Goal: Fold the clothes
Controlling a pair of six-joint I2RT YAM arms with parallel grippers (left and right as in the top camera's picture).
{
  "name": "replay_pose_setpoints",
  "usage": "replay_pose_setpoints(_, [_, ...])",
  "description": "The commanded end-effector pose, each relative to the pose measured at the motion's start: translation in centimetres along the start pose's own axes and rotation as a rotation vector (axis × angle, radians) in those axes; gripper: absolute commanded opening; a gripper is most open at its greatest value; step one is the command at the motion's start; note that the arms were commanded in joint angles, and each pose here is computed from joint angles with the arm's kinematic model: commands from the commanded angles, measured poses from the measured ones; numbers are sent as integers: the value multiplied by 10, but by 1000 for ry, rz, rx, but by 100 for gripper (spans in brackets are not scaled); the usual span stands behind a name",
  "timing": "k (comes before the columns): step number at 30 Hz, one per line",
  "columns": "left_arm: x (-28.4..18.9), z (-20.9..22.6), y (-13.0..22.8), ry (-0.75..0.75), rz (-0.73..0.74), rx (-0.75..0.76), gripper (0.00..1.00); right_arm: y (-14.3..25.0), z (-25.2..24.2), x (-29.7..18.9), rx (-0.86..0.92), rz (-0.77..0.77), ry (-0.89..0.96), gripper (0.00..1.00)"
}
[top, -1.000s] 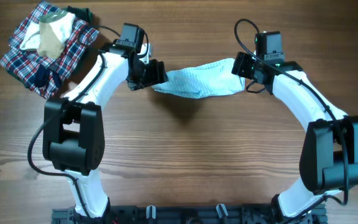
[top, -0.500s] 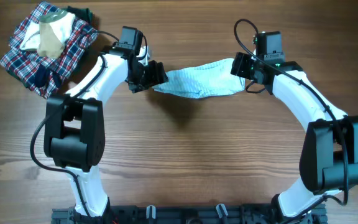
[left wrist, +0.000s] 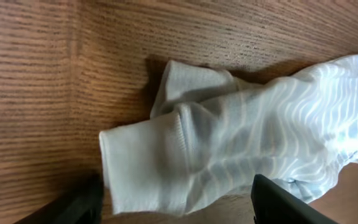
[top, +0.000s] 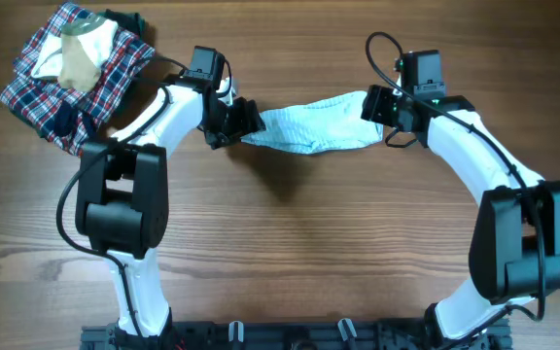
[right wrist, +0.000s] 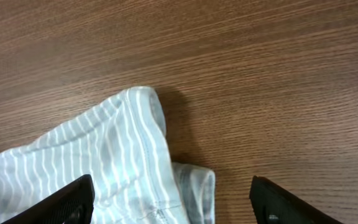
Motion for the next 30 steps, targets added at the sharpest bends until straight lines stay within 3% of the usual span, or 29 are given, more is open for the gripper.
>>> replay_pose_setpoints(1, [12,7,2,19,28,-37,75,-2,0,0,-11,3,-13,81])
replay_pose_setpoints(15, [36,9,5,109,87,-48,69,-4,1,-4,-37,-8,-19,81])
replay_pose_setpoints(17, [36,9,5,109,87,-48,59,-4,1,-4,-36,-8,-20,81])
replay_pose_setpoints(19, [36,10,5,109,86,-49,38,-4,1,-4,-36,-8,-19,81])
replay_pose_setpoints(21, [36,10,5,108,86,-50,27,-4,1,-4,-36,-8,-20,81])
replay_pose_setpoints(27, [36,11,5,96,82,-50,4,-4,1,-4,-38,-8,-19,81])
replay_pose_setpoints(30, [35,14,4,73,74,-52,4,-4,1,-4,-52,-8,-19,80])
Point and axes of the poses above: each gripper's point midway between its finger pads, its own x axis out along the fingers, its own z axis along the line the jaws close on, y = z × x, the point moved 10 cm from there along -x, back along the fingers, and after that the axes turned 10 degrees about x, right-handed, at the moved point
